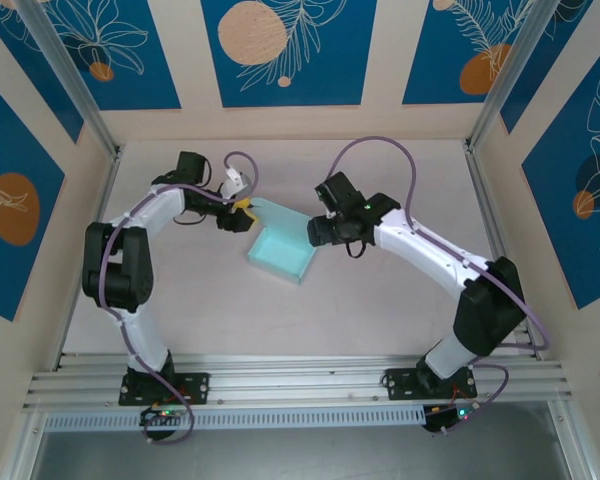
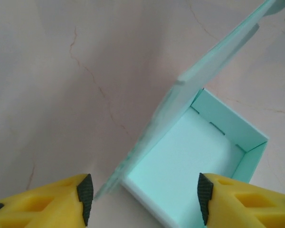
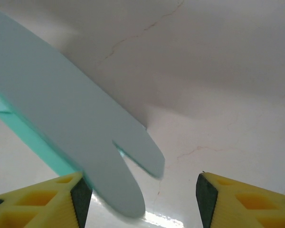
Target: Fold the paper box
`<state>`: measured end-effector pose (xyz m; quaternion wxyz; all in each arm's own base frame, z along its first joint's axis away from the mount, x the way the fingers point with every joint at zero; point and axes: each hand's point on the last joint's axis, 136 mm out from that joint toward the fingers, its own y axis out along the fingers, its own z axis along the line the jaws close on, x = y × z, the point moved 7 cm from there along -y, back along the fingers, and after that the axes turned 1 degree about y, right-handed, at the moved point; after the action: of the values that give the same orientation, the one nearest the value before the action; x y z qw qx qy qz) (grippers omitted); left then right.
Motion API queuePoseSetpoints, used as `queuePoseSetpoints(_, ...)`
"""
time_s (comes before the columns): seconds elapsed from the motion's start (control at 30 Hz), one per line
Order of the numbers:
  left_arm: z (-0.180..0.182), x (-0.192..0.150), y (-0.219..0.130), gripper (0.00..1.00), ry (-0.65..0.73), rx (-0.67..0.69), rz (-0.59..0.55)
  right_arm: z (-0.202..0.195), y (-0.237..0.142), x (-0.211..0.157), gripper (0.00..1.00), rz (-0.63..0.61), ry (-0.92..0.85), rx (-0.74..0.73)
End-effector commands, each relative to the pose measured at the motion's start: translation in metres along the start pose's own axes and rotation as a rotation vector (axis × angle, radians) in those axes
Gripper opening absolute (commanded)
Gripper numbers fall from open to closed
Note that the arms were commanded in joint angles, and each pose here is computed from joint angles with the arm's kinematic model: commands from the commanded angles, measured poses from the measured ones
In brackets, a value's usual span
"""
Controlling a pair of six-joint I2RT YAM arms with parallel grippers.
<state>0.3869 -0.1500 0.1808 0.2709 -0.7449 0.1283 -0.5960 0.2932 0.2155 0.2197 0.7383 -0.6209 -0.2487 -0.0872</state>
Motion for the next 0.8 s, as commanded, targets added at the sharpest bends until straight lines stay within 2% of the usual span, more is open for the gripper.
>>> queuePoseSetpoints(0.0, 0.001, 0.003, 0.011, 0.56, 0.031, -0.022, 0.027, 0.006, 0.005, 0.005, 0.57, 0.024, -0.055, -0.004)
queuePoseSetpoints(0.13, 0.000, 0.004, 0.020, 0.52, 0.042, -0.026, 0.046, 0.009, 0.016, 0.003, 0.53, 0.053, -0.056, 0.000)
queuePoseSetpoints(0.27, 0.005, 0.002, 0.028, 0.36, 0.026, 0.009, 0.066, 0.008, 0.020, -0.001, 0.52, 0.058, -0.046, -0.009)
queuePoseSetpoints(0.53, 0.003, 0.006, 0.028, 0.30, 0.007, 0.003, 0.046, -0.002, 0.020, -0.006, 0.45, 0.057, -0.030, -0.058)
queuePoseSetpoints(0.77, -0.005, 0.003, 0.028, 0.15, -0.017, 0.022, 0.076, -0.009, 0.022, -0.015, 0.34, 0.065, -0.005, -0.082)
